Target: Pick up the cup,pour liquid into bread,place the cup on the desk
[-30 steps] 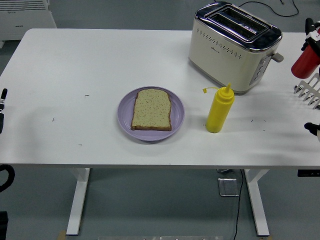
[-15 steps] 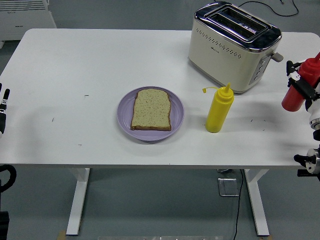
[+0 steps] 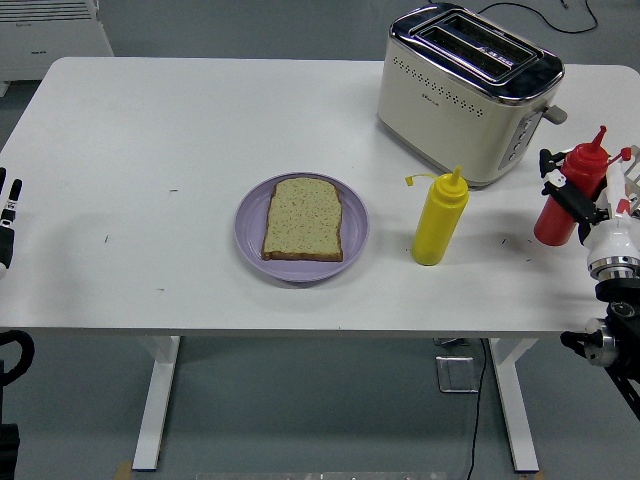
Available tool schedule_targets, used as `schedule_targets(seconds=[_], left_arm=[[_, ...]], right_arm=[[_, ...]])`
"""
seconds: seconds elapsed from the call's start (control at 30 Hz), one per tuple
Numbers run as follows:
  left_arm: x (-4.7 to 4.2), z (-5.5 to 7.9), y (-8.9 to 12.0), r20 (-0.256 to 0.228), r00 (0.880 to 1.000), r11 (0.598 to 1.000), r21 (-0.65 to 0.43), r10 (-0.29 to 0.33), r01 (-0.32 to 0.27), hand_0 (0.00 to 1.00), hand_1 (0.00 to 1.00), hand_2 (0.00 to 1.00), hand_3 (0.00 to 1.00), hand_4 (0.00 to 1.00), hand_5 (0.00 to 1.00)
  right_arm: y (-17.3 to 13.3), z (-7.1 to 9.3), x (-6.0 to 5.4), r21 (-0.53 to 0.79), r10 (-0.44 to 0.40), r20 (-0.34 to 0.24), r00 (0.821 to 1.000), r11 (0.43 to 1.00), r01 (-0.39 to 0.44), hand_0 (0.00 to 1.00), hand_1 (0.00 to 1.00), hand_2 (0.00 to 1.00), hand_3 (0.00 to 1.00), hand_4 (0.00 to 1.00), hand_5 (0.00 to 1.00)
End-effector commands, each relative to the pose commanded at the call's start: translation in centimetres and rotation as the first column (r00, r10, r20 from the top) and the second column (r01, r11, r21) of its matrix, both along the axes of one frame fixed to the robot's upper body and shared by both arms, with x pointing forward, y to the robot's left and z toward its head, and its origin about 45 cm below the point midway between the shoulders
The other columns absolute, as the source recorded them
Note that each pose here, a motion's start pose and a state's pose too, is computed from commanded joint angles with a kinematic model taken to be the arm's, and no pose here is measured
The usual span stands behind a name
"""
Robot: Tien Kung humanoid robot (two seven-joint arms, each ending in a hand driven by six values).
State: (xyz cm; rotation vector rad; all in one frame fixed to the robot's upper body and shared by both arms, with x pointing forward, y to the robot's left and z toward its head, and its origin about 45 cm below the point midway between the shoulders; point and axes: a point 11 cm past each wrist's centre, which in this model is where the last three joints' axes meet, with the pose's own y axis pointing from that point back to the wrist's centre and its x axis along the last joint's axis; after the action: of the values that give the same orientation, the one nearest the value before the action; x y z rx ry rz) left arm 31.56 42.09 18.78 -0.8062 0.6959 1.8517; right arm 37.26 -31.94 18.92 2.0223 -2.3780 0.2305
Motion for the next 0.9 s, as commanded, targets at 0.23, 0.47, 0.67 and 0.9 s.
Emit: schedule_targets(seconds=[0.23, 0.47, 0.67, 0.9], left_arm=[[0.01, 0.1, 0.1, 0.004, 1.0, 1.0, 0.001, 0.003, -0.003, 0.781, 0.733, 0.726, 0.663, 0.527, 0.953], [0.01, 0.1, 0.1, 0.004, 1.0, 1.0, 0.001, 0.003, -0.003, 0.781, 0.734, 0.727, 0.666, 0.528, 0.95], [0.02, 0.1, 0.1, 0.004, 1.0, 1.0, 0.001, 0.004, -0.004, 0.781, 0.734, 0.728, 0.667, 0.526, 0.951], [0.04, 0.2, 0.1, 0.005, 1.0, 1.0, 0.001, 0.004, -0.004, 0.781, 0.734, 0.728, 0.667, 0.528, 0.951]], right_arm=[[0.9, -0.6, -0.1, 0.008, 0.016, -0.007, 1.0, 1.0, -0.016, 0.257, 0.227, 0.306, 0.361, 0.682, 0.298], [1.7, -1.6, -0.2, 0.018, 0.032, -0.027, 0.999, 0.999, -0.032, 0.254, 0.225, 0.307, 0.362, 0.684, 0.297], [2.2, -2.0, -0.2, 0.027, 0.039, -0.036, 0.999, 0.999, -0.038, 0.255, 0.225, 0.308, 0.364, 0.684, 0.292], [2.8, -1.9, -0.1, 0.035, 0.049, -0.029, 0.998, 0.998, -0.048, 0.258, 0.225, 0.31, 0.364, 0.682, 0.291]])
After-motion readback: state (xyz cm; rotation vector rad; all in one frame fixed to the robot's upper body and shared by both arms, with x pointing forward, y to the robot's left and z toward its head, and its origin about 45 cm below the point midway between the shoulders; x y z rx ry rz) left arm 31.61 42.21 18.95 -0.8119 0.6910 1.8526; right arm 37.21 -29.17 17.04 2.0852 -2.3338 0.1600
